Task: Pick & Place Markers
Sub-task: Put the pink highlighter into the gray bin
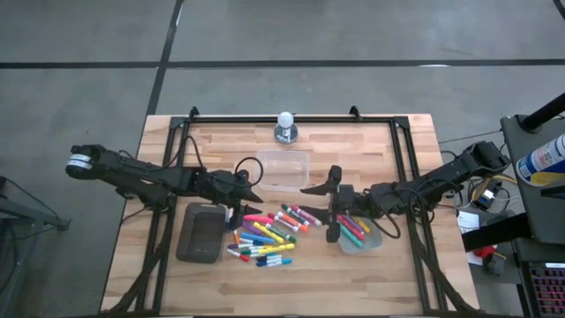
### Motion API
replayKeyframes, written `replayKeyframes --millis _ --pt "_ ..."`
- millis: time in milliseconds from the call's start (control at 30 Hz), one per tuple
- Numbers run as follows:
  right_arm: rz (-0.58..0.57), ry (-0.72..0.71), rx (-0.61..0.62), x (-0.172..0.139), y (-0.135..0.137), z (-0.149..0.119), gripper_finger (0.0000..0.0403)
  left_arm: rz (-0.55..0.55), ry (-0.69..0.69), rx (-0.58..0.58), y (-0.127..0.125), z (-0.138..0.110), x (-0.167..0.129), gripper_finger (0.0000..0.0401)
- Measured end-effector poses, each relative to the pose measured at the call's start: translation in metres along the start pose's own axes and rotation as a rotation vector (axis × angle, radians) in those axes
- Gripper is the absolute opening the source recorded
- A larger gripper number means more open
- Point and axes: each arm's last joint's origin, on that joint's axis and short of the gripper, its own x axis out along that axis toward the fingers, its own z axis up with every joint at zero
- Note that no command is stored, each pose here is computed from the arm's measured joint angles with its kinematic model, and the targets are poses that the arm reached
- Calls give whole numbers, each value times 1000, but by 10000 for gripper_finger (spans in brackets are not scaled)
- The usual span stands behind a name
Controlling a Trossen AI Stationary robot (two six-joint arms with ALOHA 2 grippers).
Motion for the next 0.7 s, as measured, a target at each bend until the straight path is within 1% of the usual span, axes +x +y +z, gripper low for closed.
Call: replayKeyframes --millis 300,533,700 --pt "-1 -18 9 0 0 2 192 10 -5 2 0 0 0 160" --pt "-1 -15 10 1 1 0 192 16 22 -4 1 -3 0 160" --pt "14 -14 6 1 1 0 192 33 93 12 3 -10 0 160"
